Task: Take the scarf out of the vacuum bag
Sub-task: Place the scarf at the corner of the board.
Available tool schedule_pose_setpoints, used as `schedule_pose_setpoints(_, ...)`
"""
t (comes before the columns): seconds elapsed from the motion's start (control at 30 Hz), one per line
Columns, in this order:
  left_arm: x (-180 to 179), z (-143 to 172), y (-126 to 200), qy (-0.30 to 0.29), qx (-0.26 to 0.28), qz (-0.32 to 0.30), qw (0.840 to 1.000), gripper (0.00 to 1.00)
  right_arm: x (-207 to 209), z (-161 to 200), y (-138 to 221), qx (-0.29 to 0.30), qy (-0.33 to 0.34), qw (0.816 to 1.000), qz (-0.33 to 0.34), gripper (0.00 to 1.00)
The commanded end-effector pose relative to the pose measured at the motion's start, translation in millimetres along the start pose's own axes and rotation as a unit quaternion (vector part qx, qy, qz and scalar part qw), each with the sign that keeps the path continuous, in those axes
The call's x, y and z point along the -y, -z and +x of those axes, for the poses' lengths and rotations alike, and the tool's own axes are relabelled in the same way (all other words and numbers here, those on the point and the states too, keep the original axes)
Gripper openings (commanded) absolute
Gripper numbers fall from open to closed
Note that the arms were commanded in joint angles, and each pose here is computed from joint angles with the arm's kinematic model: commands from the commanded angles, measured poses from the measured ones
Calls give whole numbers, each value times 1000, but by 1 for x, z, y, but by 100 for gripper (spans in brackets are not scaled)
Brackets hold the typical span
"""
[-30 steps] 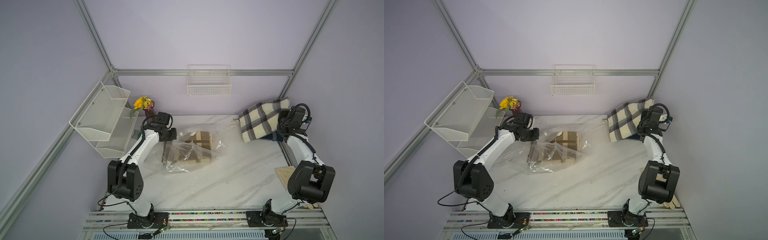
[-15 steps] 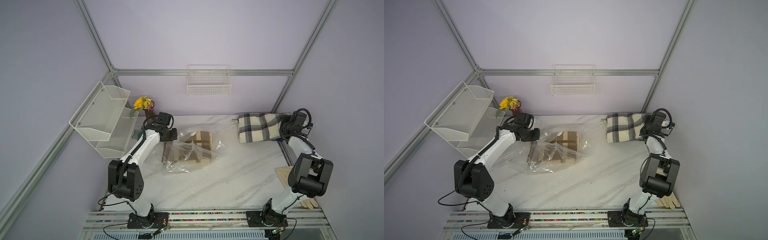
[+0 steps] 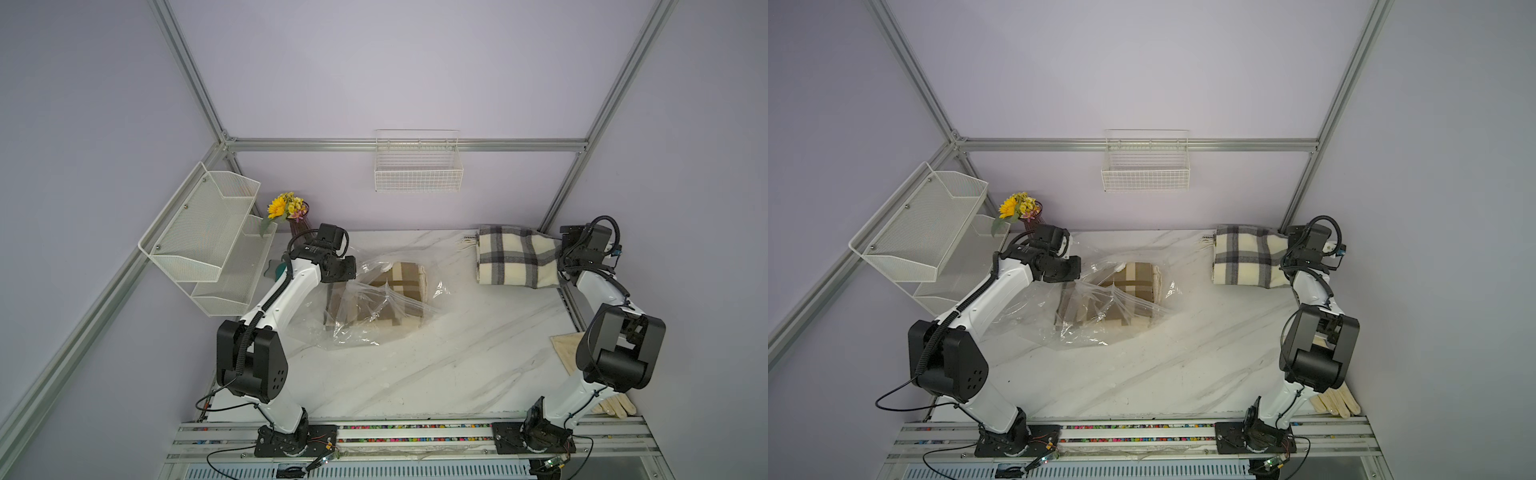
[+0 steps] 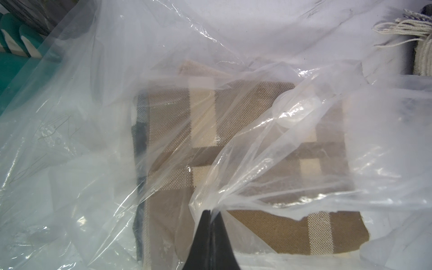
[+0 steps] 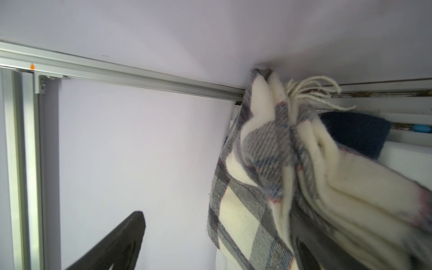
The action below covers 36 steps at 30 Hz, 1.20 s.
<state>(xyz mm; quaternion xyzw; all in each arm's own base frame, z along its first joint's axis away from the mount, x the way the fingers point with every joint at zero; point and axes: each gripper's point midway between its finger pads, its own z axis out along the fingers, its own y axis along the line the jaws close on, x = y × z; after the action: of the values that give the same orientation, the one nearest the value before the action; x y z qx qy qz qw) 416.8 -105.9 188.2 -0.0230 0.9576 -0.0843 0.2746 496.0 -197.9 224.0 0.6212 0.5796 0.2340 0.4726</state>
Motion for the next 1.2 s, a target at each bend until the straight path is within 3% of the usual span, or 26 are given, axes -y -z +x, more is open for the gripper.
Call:
schedule_pose_setpoints(0.0,16,-17,26,-15,46,29,998,0,43,15,-14,-29,20,996,86,97)
schedule_pose_setpoints(0.13,20,-18,28,-21,48,40,998,0,86,15,-27,-6,3,993,122,97)
schedule_pose_setpoints(0.3,27,-19,31,-30,49,57,997,0,93,-5,-18,43,47,987,151,97)
schedule_pose_setpoints(0.43,28,-22,32,-29,51,57,997,0,61,-23,0,76,80,986,125,97)
schedule_pose_setpoints(0.57,30,-21,31,-29,50,59,997,0,5,-29,31,95,102,989,43,97)
schedule_pose_setpoints(0.67,30,-19,28,-28,47,60,997,0,-41,-18,57,91,129,987,-29,97)
schedule_pose_setpoints(0.73,31,-18,26,-28,44,60,997,0,-49,-6,63,71,125,989,-39,97)
schedule_pose_setpoints(0.97,39,-18,32,-29,50,72,996,0,-4,8,29,46,90,995,14,97)
schedule_pose_setpoints(1.17,57,-20,54,-54,73,104,990,0,52,12,-32,28,81,994,71,97)
